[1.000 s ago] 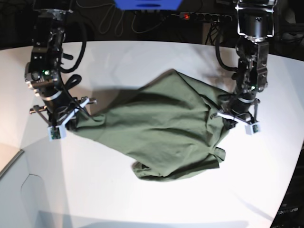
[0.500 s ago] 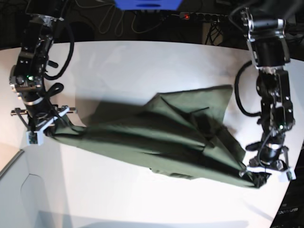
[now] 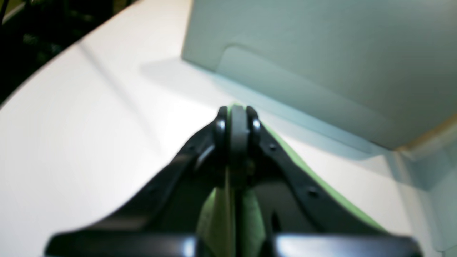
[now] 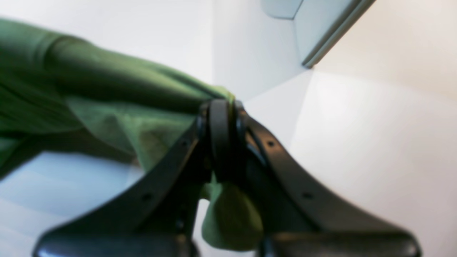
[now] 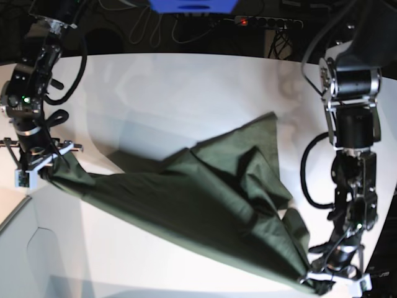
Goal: Layout the t-shirt on the table in an organized manner, then fold the t-shirt properly
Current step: 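Regrasp with the left gripper and pull the shirt taut between grippers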
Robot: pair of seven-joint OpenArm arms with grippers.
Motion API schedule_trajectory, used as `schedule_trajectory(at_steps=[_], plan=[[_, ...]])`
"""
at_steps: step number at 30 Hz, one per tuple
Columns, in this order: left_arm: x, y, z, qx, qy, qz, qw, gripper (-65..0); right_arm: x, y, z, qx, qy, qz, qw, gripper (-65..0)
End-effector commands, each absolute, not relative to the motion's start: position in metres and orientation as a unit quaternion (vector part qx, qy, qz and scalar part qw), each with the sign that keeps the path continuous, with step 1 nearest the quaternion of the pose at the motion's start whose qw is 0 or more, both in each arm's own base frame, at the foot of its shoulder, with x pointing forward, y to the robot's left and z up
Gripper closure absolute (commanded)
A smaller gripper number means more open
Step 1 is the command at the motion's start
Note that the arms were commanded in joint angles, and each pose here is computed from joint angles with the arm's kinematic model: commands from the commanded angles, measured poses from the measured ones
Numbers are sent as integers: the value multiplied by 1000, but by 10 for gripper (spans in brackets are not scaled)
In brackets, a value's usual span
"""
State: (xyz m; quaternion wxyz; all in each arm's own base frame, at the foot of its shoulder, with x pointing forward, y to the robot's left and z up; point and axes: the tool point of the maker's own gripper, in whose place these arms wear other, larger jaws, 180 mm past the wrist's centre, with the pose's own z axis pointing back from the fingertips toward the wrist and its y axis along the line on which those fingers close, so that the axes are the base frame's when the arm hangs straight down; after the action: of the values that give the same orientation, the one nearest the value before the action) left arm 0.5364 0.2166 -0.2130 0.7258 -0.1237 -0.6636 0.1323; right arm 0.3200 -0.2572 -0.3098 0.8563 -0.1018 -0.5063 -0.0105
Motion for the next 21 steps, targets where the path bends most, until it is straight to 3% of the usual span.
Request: schedule_trajectory(at_steps=[1, 5, 7, 12, 16, 21], plan=[[547, 206, -175, -135, -697, 122, 693, -1, 327, -261, -289, -112, -534, -4, 838, 0], [561, 169, -173, -162, -689, 109, 698, -3, 327, -260, -288, -111, -535, -4, 838, 0], [571, 145, -189, -174, -663, 100, 721, -50, 326, -260, -291, -110, -533, -5, 839, 0], [570, 99, -256, -184, -590, 75, 783, -356, 323, -260, -294, -110, -528, -5, 842, 0], [545, 92, -285, -188, -579, 71, 790, -509, 323, -259, -295, -109, -527, -5, 843, 0], [492, 100, -321, -188, -571, 79, 795, -523, 323, -257, -296, -107, -527, -5, 843, 0]])
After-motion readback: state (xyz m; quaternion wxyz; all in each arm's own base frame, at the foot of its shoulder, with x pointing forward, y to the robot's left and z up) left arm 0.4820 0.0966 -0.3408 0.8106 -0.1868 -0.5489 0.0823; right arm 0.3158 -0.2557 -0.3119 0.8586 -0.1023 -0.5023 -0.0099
